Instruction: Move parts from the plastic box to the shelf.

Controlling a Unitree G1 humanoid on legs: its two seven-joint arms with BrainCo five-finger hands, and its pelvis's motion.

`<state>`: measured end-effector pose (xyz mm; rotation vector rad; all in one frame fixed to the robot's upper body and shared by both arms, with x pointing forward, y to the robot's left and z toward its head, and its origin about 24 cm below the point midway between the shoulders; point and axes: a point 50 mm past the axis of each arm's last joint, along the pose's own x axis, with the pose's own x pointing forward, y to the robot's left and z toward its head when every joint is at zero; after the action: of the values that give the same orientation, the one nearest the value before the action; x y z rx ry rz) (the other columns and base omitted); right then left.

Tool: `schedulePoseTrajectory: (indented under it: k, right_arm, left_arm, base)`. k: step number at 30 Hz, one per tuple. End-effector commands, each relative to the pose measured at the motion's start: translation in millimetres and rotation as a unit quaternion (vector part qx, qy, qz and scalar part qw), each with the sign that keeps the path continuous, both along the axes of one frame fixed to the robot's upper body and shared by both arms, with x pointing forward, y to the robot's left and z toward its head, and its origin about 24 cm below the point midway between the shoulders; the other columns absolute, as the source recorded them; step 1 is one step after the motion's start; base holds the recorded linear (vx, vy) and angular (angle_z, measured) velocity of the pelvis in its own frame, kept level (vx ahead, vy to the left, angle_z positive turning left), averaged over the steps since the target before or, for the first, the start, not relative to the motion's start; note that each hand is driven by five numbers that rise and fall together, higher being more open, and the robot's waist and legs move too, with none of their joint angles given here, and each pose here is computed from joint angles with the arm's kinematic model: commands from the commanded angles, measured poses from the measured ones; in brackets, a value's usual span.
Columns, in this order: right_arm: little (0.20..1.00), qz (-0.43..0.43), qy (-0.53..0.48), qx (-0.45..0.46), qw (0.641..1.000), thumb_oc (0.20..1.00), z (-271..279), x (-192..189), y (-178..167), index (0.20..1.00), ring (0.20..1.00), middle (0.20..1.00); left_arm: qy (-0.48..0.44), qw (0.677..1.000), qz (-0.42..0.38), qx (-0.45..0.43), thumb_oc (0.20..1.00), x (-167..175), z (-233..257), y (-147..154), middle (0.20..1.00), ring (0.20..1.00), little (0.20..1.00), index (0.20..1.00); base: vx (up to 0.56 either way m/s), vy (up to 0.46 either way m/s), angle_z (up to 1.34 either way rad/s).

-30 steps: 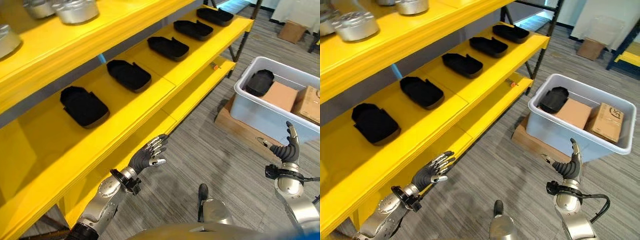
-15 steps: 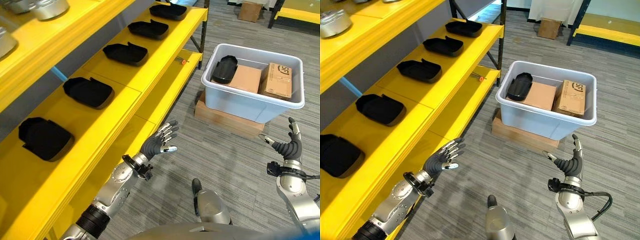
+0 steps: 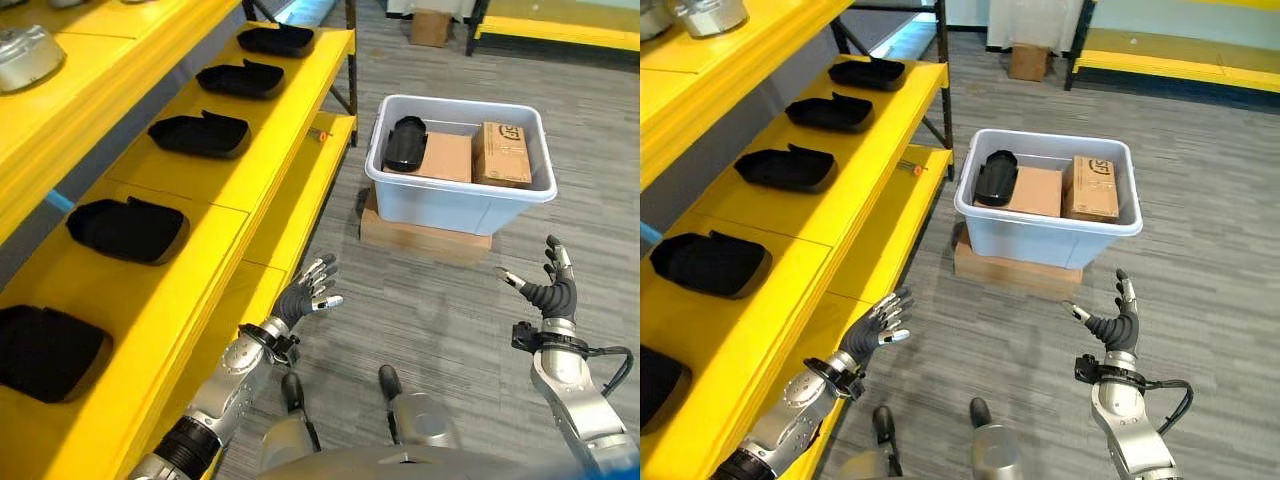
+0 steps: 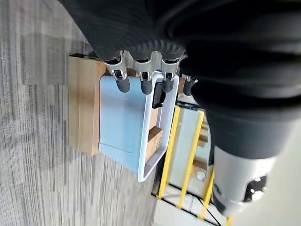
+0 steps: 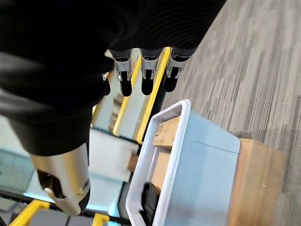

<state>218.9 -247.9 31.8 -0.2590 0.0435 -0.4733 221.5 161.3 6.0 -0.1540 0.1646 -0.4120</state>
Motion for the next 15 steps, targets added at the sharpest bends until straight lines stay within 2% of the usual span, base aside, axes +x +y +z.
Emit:
schedulePoseTrajectory:
  k: [1,7,15]
  right_arm:
    - [1.000,-0.003,-0.071,-0.019,0.997,1.000,30.5,12.5,-5.8,1.000,1.000,1.000]
    - [1.000,0.000,-0.073,-0.008,0.997,1.000,30.9,20.7,8.5,1.000,1.000,1.000]
    - [1.000,0.066,-0.065,0.003,0.996,1.000,29.6,34.9,33.9,1.000,1.000,1.000]
  left_arm:
    - [-0.075,0.997,-0.011,-0.023,1.000,2.5,24.0,-1.2,1.000,1.000,1.000,1.000]
    - [-0.078,0.997,-0.012,-0.016,1.000,8.8,26.6,-8.4,1.000,1.000,1.000,1.000]
    - [-0.076,0.997,0.033,0.001,1.000,2.9,25.5,7.7,1.000,1.000,1.000,1.000]
  base:
    - [0.08,0.170,-0.12]
    - [0.04,0.070,-0.48]
    - [-0.03,-0.137,-0.68]
